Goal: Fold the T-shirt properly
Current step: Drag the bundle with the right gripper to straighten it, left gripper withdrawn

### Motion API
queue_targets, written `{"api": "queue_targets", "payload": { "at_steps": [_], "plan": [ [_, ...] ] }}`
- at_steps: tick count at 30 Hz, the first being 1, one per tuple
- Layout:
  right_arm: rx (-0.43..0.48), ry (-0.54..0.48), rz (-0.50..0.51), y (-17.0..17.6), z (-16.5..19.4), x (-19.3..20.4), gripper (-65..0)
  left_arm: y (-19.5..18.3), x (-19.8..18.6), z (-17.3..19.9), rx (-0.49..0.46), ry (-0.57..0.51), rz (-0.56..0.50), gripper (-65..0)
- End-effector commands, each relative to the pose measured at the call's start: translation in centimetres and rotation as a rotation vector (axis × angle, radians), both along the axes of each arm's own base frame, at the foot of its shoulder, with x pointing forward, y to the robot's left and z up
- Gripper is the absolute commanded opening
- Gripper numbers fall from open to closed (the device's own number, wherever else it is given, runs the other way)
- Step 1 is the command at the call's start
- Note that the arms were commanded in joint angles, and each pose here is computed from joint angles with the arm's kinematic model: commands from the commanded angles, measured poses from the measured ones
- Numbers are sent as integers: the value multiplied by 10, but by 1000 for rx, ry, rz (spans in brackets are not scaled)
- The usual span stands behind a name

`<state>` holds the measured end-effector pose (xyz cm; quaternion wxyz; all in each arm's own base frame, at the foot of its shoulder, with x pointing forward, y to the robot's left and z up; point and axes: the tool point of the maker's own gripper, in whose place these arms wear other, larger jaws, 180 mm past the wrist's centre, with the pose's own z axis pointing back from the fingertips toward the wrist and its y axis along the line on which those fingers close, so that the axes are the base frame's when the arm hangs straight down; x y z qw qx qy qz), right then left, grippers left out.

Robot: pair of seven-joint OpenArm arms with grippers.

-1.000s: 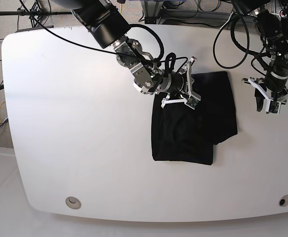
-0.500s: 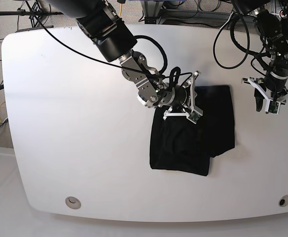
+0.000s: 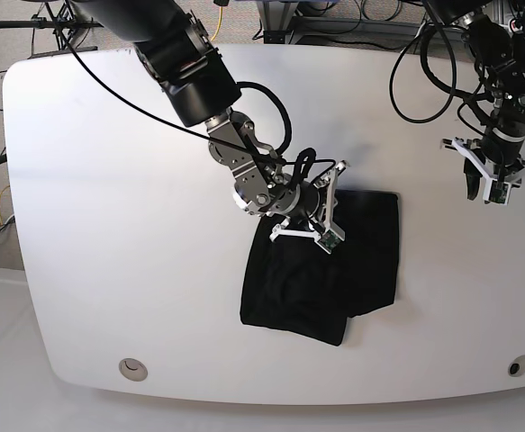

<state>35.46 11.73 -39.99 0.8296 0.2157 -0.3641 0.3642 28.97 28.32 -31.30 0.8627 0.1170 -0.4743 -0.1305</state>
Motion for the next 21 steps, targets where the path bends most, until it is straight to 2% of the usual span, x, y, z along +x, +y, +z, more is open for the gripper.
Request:
{"api": "queue_targets", "payload": {
  "at_steps": [1, 4, 13, 17, 21],
  "plan": [
    [37, -81, 5, -1, 32, 2, -650, 17, 2, 23, 24, -71, 36, -502],
    [56, -128, 10, -1, 56, -8, -650, 34, 0, 32, 32, -99, 86, -502],
    [25, -246, 5, -28, 114, -40, -650, 91, -12, 67, 99, -173, 225, -502],
    [-6, -251, -35, -51, 120, -49, -650, 104, -22, 70, 106, -178, 269, -502],
    [-32, -216, -114, -85, 107, -59, -650, 125, -38, 76, 131, -180, 330, -502]
  ]
}}
